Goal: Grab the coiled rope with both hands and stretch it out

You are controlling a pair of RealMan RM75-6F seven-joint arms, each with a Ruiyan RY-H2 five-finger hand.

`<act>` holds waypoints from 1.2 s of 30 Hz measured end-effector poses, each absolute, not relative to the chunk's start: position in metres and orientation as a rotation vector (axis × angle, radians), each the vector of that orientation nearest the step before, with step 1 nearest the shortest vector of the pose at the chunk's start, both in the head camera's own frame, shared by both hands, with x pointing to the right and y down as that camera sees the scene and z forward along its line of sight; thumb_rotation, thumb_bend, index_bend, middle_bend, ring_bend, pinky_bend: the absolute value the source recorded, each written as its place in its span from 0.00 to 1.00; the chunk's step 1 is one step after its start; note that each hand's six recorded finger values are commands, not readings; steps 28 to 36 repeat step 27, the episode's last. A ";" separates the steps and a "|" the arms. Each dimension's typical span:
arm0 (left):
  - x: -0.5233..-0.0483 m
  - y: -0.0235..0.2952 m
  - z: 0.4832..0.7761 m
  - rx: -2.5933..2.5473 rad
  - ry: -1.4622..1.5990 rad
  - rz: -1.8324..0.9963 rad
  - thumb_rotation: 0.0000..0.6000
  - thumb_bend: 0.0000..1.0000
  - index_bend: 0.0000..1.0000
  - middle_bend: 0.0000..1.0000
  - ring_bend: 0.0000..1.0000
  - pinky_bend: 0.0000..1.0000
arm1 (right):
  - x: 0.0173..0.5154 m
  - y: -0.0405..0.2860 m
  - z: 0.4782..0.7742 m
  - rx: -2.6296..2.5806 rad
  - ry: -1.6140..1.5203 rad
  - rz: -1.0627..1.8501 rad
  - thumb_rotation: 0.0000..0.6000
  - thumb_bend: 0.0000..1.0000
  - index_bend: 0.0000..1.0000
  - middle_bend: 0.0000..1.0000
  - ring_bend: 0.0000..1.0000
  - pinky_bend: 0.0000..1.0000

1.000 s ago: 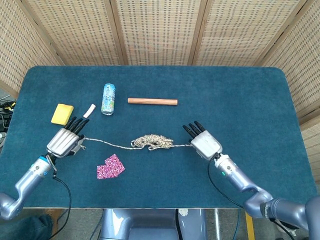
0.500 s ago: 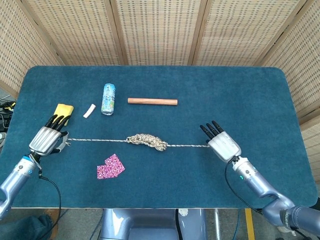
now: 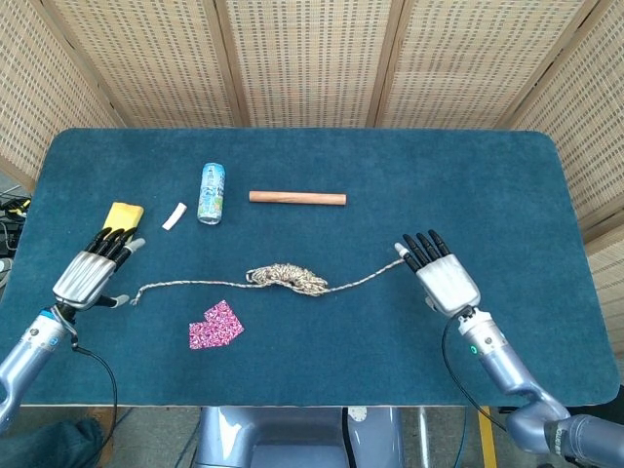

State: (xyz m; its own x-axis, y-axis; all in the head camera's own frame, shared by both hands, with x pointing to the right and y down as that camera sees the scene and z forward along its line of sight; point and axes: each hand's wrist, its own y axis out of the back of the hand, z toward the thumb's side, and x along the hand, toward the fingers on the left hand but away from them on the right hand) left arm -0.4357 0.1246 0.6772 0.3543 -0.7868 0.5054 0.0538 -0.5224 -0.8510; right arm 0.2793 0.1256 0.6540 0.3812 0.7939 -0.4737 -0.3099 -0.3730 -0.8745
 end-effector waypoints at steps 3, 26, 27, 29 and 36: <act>-0.438 0.125 0.661 -1.817 0.754 -1.252 1.00 0.00 0.00 0.00 0.00 0.00 | 0.287 0.129 0.636 -1.553 -0.564 1.238 1.00 0.00 0.00 0.00 0.00 0.00; -0.464 0.215 0.548 -1.678 1.183 -1.416 1.00 0.00 0.00 0.00 0.00 0.00 | 0.381 0.221 0.568 -1.507 -1.013 1.320 1.00 0.00 0.00 0.00 0.00 0.00; -0.465 0.217 0.548 -1.676 1.177 -1.424 1.00 0.00 0.00 0.00 0.00 0.00 | 0.381 0.222 0.567 -1.506 -1.014 1.322 1.00 0.00 0.00 0.00 0.00 0.00; -0.465 0.217 0.548 -1.676 1.177 -1.424 1.00 0.00 0.00 0.00 0.00 0.00 | 0.381 0.222 0.567 -1.506 -1.014 1.322 1.00 0.00 0.00 0.00 0.00 0.00; -0.465 0.217 0.548 -1.676 1.177 -1.424 1.00 0.00 0.00 0.00 0.00 0.00 | 0.381 0.222 0.567 -1.506 -1.014 1.322 1.00 0.00 0.00 0.00 0.00 0.00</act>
